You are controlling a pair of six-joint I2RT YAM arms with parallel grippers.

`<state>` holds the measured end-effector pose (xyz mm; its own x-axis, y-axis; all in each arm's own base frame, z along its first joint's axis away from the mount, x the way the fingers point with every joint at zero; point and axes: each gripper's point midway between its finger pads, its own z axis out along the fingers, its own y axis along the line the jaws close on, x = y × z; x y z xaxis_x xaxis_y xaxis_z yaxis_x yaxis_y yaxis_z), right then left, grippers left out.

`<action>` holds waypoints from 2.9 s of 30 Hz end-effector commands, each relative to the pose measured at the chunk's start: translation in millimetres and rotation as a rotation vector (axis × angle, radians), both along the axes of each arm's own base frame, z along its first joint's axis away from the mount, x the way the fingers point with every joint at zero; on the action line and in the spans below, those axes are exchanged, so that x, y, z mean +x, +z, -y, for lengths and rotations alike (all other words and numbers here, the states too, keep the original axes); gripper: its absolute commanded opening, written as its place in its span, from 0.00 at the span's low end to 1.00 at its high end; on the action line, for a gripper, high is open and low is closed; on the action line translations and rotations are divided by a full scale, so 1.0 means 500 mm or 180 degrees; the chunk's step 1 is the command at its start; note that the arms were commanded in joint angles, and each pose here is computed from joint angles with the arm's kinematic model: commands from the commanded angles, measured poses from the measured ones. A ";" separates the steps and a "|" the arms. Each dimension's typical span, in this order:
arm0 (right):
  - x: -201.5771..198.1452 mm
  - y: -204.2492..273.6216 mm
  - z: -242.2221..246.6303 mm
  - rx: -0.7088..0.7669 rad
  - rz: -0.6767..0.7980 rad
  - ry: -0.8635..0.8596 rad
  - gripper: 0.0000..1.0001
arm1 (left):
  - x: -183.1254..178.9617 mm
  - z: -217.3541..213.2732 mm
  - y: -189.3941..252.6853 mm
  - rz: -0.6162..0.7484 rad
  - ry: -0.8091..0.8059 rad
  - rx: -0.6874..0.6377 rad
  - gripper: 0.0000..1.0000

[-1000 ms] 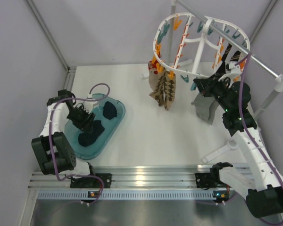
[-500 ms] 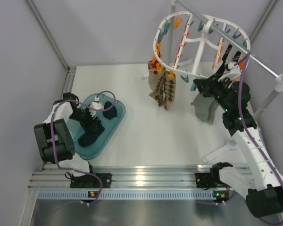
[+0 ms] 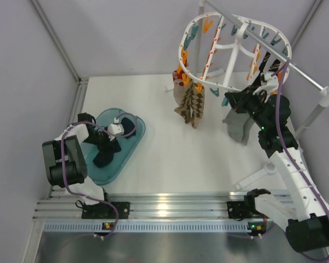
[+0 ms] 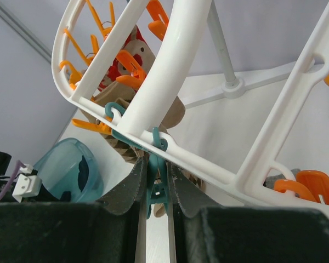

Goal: Clip the socks to the hanger
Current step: Pick up the sock from the bin, then clamp the sock onto the hanger.

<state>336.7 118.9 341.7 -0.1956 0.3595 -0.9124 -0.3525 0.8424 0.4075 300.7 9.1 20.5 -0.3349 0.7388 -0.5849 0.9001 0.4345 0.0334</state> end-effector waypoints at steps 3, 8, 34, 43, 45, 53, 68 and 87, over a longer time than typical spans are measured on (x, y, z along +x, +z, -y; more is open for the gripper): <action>-0.007 0.027 -0.008 -0.0042 0.0090 0.0117 0.00 | 0.003 0.008 0.032 0.0135 0.0039 -0.0040 0.00; -0.009 0.033 -0.009 -0.0026 0.0104 0.0122 0.00 | 0.025 0.051 0.161 0.0373 0.0156 -0.0498 0.00; -0.009 0.061 -0.038 0.0305 0.0070 0.0328 0.00 | -0.005 0.591 0.641 0.2215 -0.0362 -0.2482 0.00; -0.014 0.062 -0.040 0.0380 0.0041 0.0343 0.00 | -0.066 0.785 0.596 0.1942 -0.0748 -0.2609 0.00; -0.016 0.063 -0.043 0.0419 0.0021 0.0357 0.00 | -0.082 0.816 0.601 0.1975 -0.0789 -0.2661 0.00; -0.024 0.065 -0.043 0.0548 -0.0028 0.0348 0.00 | -0.010 0.870 0.593 0.1882 -0.0197 -0.2639 0.00; -0.025 0.063 -0.046 0.0577 -0.0001 0.0385 0.00 | 0.006 0.893 0.591 0.1782 -0.0123 -0.2683 0.00; -0.025 0.045 -0.046 0.0559 -0.0047 0.0371 0.00 | 0.020 0.922 0.615 0.1786 -0.0137 -0.2787 0.00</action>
<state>332.0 137.6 350.7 -0.2841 0.4852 -0.8270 -0.3787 0.7356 0.5616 307.6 -446.3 291.0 0.1233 0.0769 -0.9894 0.8751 0.4617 0.1449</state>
